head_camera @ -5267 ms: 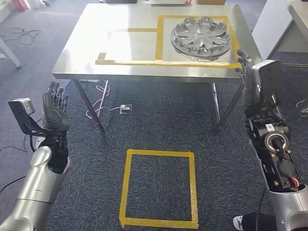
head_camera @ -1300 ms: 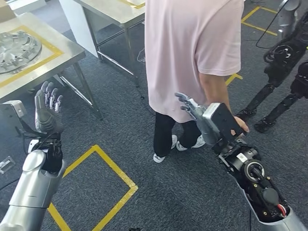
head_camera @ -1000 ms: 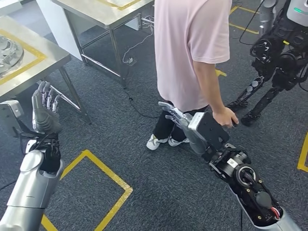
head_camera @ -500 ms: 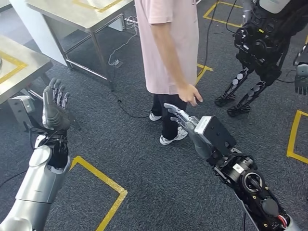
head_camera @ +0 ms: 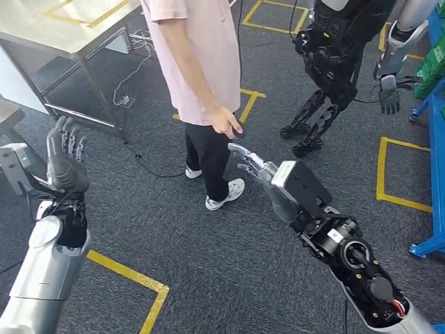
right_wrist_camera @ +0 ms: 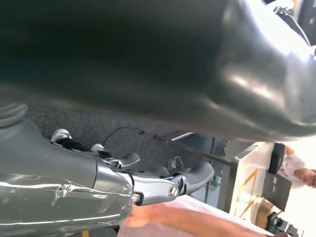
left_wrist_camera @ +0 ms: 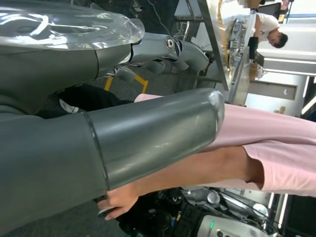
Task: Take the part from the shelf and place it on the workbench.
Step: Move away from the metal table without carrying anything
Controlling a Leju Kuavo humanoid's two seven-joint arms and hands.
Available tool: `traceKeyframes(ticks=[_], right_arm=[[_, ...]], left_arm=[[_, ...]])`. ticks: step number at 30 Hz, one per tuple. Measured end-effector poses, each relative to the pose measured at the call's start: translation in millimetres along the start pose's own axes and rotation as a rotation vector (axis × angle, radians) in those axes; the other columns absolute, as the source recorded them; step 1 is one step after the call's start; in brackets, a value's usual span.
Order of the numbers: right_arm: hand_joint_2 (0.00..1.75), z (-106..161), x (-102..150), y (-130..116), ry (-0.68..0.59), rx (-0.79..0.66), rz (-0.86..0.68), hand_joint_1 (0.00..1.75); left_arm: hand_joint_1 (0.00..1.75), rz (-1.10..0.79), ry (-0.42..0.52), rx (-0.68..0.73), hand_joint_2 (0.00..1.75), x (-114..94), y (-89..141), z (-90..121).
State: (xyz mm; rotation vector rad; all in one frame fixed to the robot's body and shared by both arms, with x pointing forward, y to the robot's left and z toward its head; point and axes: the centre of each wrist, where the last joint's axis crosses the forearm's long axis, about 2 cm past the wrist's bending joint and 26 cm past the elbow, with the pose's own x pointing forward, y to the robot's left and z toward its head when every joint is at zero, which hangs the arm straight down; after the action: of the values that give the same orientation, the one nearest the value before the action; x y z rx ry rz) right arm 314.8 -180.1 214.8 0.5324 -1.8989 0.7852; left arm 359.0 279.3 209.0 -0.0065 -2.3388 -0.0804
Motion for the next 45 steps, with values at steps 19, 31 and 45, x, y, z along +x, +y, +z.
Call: traceKeyframes(ticks=[19, 31, 45], right_arm=[[0.0, -0.5, 0.7, -2.3, -0.007, -0.044, 0.003, 0.0], [0.0, 2.6, -1.9, -0.5, -0.002, -0.084, 0.007, 0.0], [0.0, 7.0, -2.8, -9.4, -0.034, -0.206, 0.042, 0.0]], left_arm=[[0.0, 0.009, -0.014, 0.001, 0.0, 0.9, -0.2, -2.5], [0.0, 0.008, -0.013, 0.006, 0.0, 0.0, -0.3, -0.3], [0.0, 0.004, -0.011, 0.017, 0.0, -0.1, 0.4, 0.3]])
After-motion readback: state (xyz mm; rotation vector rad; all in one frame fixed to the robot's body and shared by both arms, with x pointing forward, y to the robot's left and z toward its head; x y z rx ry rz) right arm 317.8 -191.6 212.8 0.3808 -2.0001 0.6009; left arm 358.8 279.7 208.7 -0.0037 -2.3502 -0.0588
